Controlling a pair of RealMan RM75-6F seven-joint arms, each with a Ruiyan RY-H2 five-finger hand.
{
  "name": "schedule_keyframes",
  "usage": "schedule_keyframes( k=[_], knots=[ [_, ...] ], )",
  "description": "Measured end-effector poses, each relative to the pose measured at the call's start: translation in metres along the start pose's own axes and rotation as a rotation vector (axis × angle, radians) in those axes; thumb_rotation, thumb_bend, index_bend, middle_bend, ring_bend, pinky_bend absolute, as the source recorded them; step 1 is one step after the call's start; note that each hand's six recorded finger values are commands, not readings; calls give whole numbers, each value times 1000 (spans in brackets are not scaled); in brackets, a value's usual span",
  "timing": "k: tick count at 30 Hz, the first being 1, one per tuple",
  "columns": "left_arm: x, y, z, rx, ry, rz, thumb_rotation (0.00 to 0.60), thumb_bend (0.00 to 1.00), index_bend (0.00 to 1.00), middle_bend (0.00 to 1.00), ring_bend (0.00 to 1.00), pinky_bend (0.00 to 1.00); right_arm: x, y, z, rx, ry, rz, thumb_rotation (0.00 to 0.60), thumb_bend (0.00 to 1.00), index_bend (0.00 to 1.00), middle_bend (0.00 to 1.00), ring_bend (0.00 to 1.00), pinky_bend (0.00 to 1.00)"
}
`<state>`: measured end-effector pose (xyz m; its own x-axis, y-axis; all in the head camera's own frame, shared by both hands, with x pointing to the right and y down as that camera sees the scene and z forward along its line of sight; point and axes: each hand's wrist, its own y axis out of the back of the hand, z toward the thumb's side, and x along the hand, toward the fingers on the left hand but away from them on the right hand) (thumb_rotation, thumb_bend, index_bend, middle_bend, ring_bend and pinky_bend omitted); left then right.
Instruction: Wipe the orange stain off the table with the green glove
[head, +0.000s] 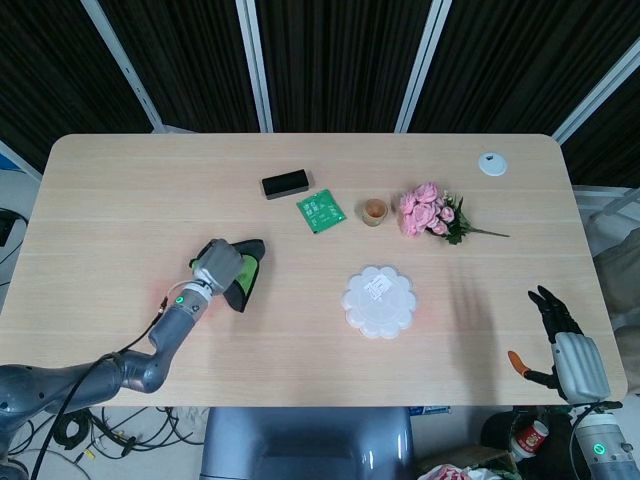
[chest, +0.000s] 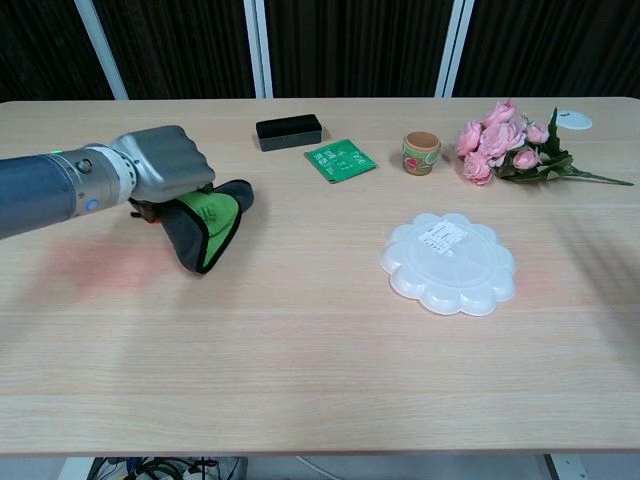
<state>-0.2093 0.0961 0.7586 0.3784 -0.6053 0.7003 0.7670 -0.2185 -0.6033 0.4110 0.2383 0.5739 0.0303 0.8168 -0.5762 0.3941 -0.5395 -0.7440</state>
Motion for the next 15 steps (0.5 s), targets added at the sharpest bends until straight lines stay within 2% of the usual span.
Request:
schedule_keyframes(
  k=[9, 15],
  knots=[
    [5, 52, 54, -39, -107, 101, 600, 677, 714, 778, 682, 734, 1, -1, 1, 2, 5, 4, 600, 215, 0, 0, 0, 178],
    [17, 67, 70, 1, -106, 105, 600, 677, 714, 778, 682, 733, 2, 1, 0, -4, 1, -5, 600, 215, 0, 0, 0, 178]
  ],
)
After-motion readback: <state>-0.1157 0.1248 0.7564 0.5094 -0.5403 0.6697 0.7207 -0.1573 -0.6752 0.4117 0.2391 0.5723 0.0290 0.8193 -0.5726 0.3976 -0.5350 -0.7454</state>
